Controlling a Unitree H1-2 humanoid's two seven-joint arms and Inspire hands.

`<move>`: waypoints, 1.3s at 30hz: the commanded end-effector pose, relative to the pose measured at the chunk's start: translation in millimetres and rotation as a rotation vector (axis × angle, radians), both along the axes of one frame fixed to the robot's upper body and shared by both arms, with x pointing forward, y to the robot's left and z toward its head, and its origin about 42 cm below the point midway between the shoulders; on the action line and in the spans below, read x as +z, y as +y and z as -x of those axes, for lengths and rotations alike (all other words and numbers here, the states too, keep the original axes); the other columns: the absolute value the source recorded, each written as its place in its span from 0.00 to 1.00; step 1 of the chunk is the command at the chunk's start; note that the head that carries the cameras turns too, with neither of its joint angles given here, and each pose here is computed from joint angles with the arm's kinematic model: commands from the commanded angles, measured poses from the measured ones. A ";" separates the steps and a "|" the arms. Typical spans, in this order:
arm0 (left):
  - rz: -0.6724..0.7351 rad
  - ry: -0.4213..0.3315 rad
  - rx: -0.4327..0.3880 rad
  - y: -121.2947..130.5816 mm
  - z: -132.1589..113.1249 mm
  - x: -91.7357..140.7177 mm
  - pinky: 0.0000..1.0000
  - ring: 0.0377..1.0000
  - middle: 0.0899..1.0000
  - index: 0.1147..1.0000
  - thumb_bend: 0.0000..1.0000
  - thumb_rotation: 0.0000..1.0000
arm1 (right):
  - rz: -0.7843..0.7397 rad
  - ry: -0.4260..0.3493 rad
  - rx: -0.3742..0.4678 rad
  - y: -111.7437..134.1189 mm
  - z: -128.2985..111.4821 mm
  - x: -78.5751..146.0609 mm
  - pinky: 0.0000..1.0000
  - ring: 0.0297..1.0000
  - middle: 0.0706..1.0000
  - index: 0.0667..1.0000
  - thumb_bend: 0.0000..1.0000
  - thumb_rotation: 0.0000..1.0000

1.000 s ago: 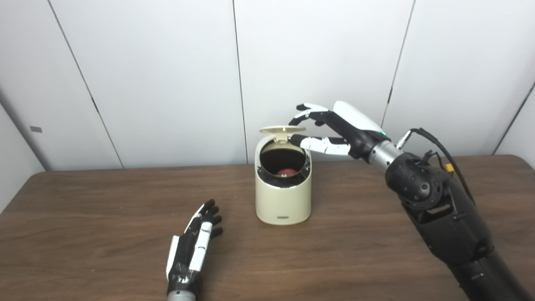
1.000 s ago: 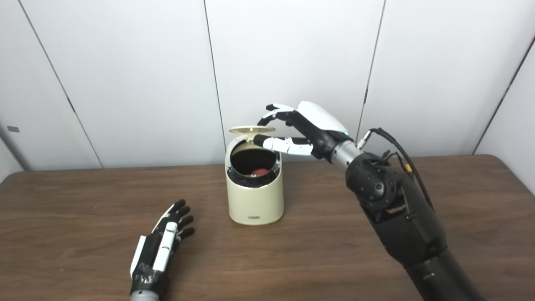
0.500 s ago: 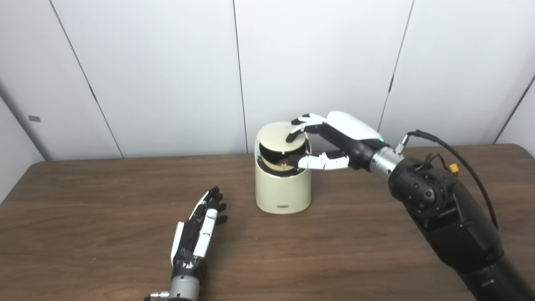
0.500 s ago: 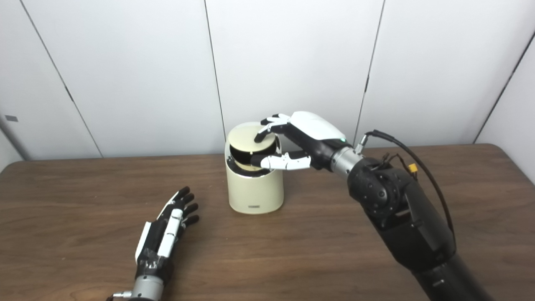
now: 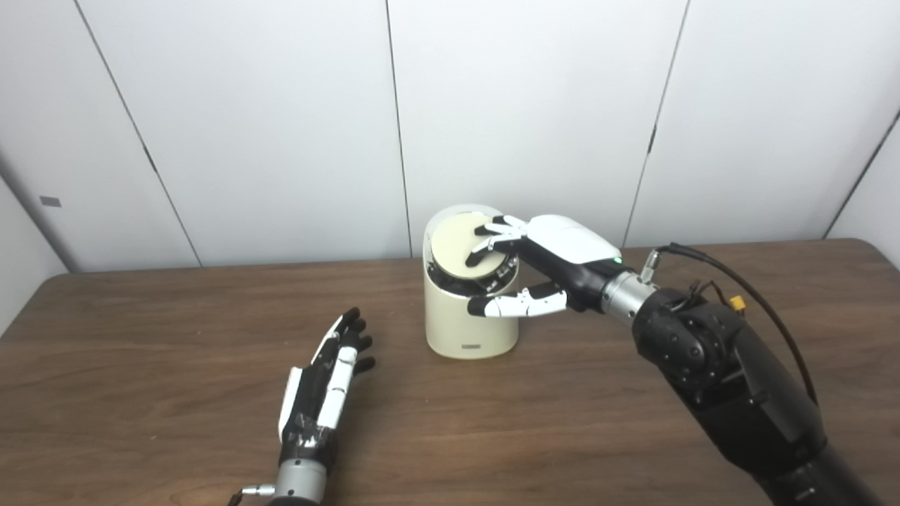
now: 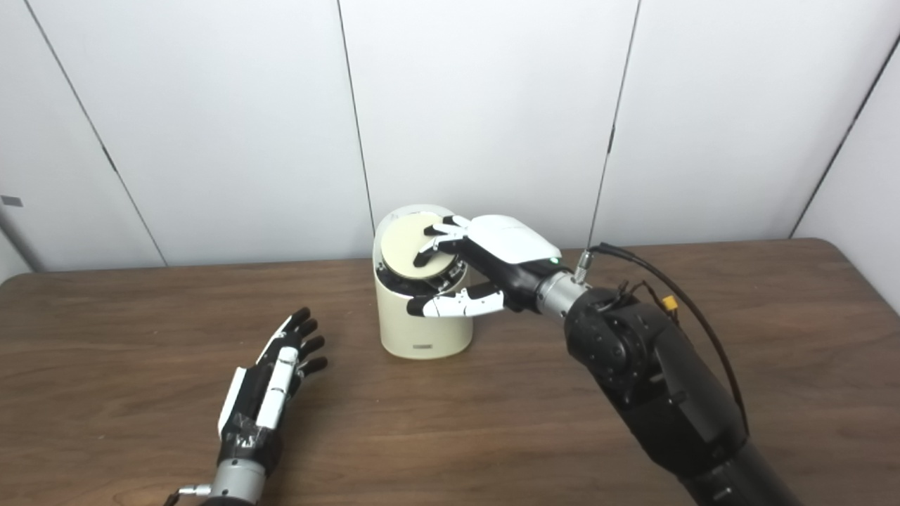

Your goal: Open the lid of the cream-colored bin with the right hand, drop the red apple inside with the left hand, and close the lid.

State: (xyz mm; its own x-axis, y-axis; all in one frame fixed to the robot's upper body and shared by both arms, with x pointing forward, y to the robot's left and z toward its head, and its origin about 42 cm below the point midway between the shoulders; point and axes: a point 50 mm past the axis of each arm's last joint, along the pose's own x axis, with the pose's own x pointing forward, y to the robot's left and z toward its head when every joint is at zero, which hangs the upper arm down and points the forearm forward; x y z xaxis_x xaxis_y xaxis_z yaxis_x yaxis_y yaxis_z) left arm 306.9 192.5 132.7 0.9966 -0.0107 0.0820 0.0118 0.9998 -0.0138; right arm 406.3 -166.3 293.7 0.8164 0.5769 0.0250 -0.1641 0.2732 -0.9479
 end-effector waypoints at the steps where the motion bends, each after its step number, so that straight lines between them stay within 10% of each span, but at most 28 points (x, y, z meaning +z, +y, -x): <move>1: -0.009 -0.077 -0.016 -4.3 -7.7 18.4 0.81 0.87 0.91 0.94 0.58 0.83 | 0.018 -0.011 0.072 10.3 7.0 -0.3 0.92 0.99 0.94 0.75 0.54 0.86; 39: 0.046 -0.086 -0.024 -11.1 -7.2 26.1 0.77 0.85 0.90 0.91 0.55 0.78 | 0.142 -0.044 0.078 1.4 13.5 -4.3 0.94 1.00 0.97 0.77 0.57 0.97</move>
State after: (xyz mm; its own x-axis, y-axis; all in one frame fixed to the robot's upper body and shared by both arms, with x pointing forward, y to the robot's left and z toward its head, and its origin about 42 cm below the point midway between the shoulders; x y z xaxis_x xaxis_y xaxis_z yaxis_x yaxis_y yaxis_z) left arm 306.5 185.4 135.4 0.9966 -0.0211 0.0795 0.0251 0.9985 -0.0493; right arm 395.2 -167.0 288.9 0.7912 0.6115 0.0089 -0.1066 0.1521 -0.9826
